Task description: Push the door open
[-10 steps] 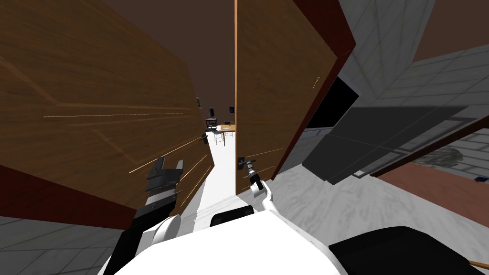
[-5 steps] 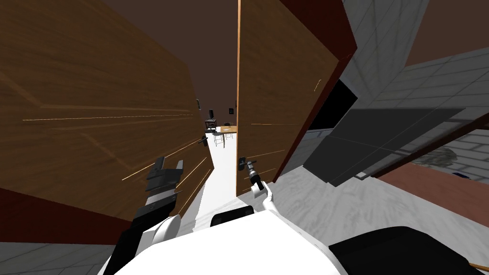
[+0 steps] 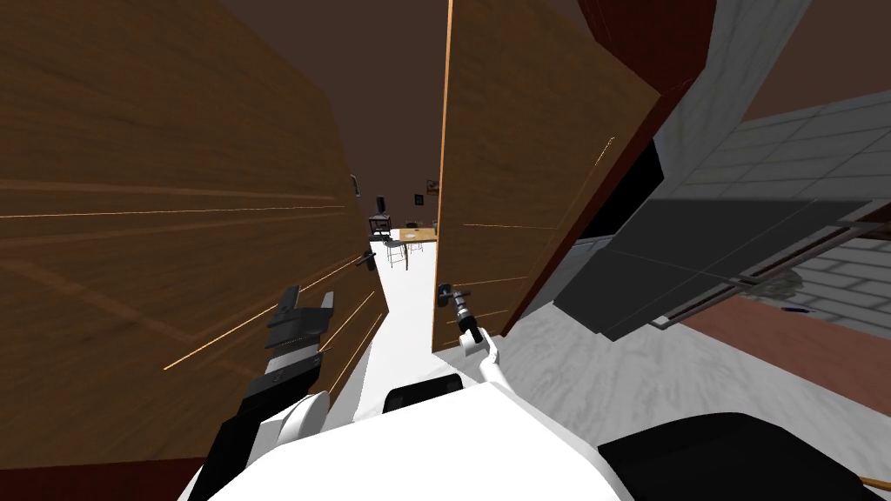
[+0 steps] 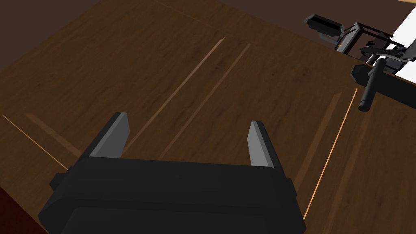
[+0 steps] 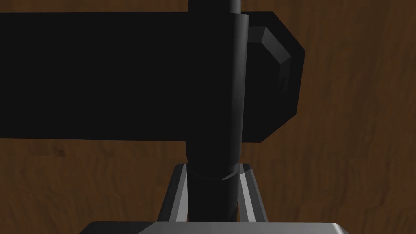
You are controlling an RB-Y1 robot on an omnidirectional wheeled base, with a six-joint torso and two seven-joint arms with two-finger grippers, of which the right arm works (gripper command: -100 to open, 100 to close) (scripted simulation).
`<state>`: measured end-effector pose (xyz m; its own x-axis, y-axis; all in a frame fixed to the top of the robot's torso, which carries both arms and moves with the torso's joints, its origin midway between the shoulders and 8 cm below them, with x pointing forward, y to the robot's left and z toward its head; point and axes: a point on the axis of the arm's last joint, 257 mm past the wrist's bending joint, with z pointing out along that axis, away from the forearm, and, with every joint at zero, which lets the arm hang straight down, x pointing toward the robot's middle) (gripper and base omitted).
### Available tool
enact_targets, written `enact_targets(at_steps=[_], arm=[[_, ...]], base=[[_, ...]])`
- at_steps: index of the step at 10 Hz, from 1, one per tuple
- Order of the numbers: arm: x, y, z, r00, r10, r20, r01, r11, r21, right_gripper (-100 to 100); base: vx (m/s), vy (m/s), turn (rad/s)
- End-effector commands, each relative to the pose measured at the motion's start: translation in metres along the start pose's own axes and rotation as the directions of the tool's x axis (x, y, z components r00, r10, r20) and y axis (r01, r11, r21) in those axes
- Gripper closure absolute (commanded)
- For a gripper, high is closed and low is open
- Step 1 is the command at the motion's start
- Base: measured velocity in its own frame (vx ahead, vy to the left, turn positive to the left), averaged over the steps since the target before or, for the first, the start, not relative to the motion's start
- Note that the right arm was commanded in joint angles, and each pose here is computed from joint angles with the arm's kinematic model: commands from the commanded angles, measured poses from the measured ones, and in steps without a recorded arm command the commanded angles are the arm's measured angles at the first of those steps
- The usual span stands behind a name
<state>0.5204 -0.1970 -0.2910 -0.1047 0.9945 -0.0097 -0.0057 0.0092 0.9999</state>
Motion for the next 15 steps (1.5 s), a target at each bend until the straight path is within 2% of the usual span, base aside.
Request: enact_targets(at_steps=[1, 8, 15], arm=[[-0.016, 0.003, 0.0025, 1.000, -0.011, 0.024, 0.011, 1.000, -0.008, 100], [-0.054, 0.002, 0.0049, 0.995, -0.016, 0.102, 0.017, 1.000, -0.005, 100], [-0.096, 0.000, 0.0040, 0.980, -0.007, 0.197, 0.007, 1.000, 0.001, 100]], base=[[0.109, 0.059, -0.039], [0.122, 0.100, -0.069], [0.148, 0.116, -0.082]])
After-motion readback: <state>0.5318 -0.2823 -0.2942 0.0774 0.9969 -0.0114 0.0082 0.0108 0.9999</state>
